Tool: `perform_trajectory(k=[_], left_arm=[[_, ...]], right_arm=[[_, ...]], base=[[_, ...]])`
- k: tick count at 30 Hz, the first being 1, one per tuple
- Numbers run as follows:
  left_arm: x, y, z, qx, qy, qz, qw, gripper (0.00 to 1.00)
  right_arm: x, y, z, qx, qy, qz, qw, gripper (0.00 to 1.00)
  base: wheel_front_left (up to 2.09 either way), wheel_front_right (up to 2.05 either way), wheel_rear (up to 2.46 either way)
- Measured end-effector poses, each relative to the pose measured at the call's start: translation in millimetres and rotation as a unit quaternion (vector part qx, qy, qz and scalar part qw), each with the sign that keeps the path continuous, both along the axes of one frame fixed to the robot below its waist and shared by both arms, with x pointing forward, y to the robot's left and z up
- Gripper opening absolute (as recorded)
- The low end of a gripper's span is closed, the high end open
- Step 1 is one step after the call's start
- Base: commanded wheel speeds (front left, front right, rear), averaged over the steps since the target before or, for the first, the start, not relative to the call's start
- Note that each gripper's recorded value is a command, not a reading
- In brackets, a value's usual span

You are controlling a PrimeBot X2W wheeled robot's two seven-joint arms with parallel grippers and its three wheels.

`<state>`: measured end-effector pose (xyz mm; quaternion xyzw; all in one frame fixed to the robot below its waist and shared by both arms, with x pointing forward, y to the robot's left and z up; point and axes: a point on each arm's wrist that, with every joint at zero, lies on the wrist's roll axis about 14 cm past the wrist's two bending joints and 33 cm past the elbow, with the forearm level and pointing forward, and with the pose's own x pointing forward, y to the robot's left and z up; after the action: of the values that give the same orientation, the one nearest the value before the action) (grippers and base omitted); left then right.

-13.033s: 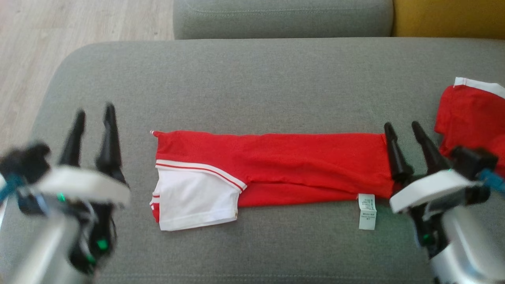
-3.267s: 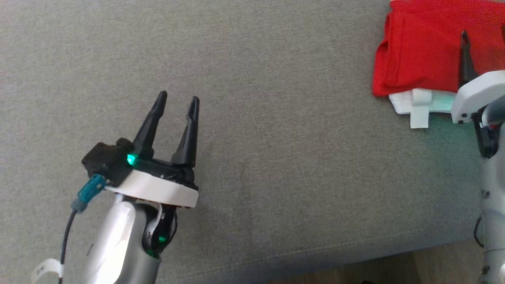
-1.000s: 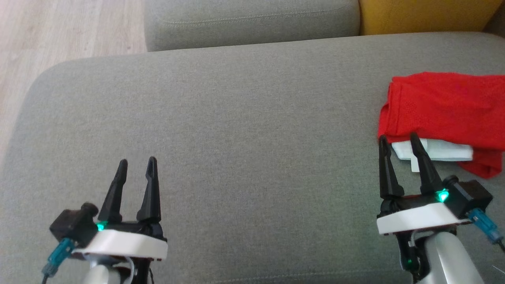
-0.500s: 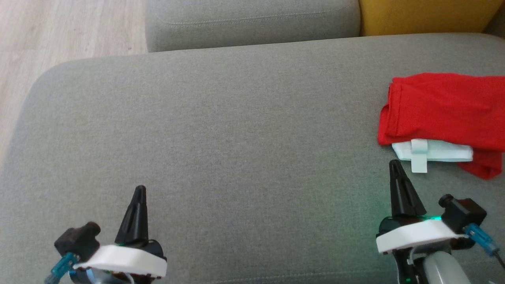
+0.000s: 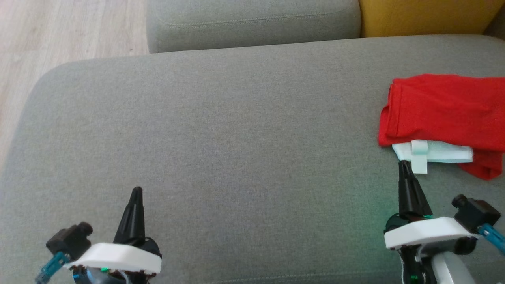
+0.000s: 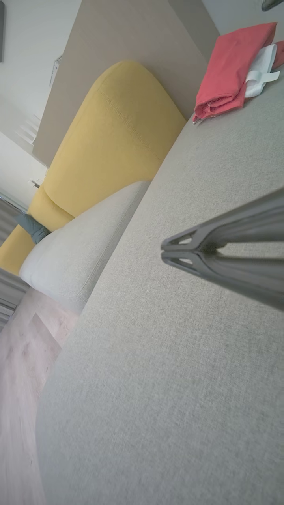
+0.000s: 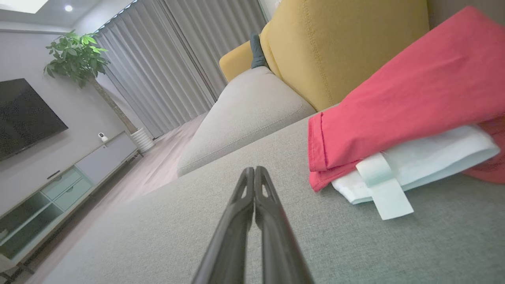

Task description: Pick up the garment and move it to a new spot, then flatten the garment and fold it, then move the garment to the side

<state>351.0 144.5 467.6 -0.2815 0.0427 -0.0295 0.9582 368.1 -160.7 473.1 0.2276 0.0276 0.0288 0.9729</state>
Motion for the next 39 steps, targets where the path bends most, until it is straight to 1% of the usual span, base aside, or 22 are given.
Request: perform_trajectory(k=[18,28,39], left_arm=[[4,10,-3,-0.085,0.021,0.021,0.996,0.00],[4,13,-6,-0.132,0.035,0.030,0.990,0.00],[8,20,-4,-0.185,0.038,0.041,0.981,0.00]], right_arm=[[0,-9,-2,0.097,0.018,-0.024,0.995,0.00],[0,-15,-4,0.151,0.026,-0.038,0.988,0.00],[0,-19,-5,0.209,0.034,-0.048,0.976,0.00]], base=[[0.00,0.00,0.00],[0.00,0.00,0.00],[0.00,0.00,0.00]])
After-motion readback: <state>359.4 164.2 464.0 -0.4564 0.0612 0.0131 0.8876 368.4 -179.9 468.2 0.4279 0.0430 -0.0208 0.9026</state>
